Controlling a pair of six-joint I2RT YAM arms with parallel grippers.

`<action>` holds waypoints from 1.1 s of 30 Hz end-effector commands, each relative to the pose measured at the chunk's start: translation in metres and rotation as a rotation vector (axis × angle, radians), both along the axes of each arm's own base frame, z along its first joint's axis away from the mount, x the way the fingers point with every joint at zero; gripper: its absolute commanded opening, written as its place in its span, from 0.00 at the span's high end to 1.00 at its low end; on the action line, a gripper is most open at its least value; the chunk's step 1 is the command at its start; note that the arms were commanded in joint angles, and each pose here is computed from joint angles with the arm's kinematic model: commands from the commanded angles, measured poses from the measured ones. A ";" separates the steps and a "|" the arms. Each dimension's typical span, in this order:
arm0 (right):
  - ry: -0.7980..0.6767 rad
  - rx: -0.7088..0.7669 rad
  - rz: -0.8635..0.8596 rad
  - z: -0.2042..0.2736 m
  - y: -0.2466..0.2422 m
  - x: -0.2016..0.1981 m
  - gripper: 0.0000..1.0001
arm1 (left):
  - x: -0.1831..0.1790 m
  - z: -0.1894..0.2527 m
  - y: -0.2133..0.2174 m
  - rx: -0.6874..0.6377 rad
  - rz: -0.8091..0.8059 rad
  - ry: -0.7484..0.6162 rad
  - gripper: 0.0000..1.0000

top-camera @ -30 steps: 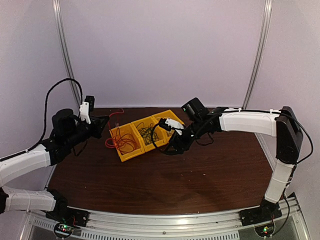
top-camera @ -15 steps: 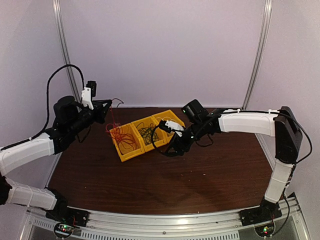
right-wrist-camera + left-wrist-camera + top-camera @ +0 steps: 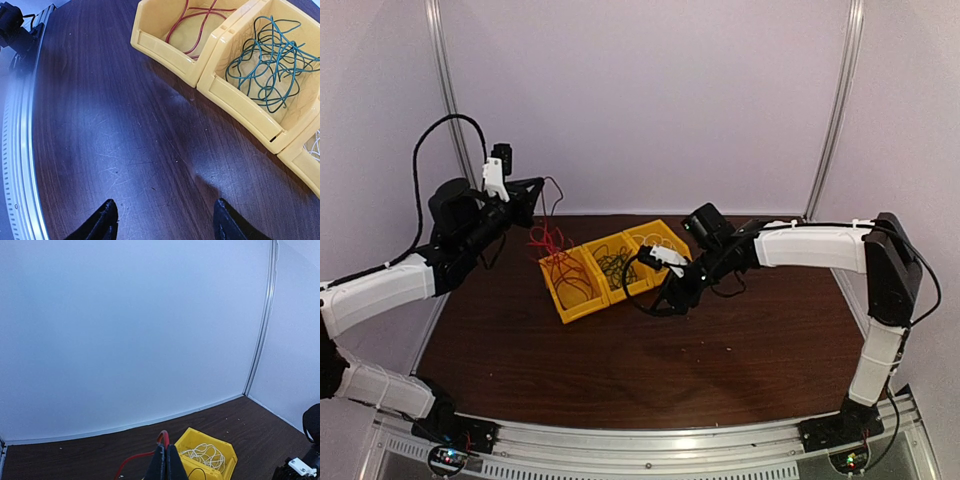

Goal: Untangle the cables

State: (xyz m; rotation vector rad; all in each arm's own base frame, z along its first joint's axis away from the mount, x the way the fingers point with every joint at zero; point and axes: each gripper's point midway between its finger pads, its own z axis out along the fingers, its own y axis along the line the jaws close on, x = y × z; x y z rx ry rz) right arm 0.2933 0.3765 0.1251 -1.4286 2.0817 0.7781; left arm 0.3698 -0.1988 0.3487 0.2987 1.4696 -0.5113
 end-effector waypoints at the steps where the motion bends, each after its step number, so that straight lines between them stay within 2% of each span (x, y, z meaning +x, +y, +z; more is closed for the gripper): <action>1: 0.023 -0.001 0.014 -0.009 0.002 -0.002 0.34 | 0.016 0.044 0.010 -0.036 0.106 -0.132 1.00; 6: 0.021 -0.003 0.013 -0.009 0.001 -0.003 0.34 | 0.033 0.048 0.009 -0.014 0.156 -0.149 1.00; 11: 0.035 -0.005 0.019 -0.012 0.003 -0.005 0.34 | 0.049 0.080 0.013 0.010 0.228 -0.207 1.00; 14: 0.039 -0.007 0.020 -0.014 0.002 -0.005 0.34 | 0.068 0.087 0.010 0.043 0.271 -0.192 1.00; 19: 0.034 -0.007 0.023 -0.012 0.002 -0.005 0.34 | 0.089 0.075 0.005 0.068 0.300 -0.163 1.00; 33: 0.043 -0.019 0.032 -0.020 0.000 -0.007 0.34 | 0.051 0.082 0.001 -0.039 0.159 -0.137 1.00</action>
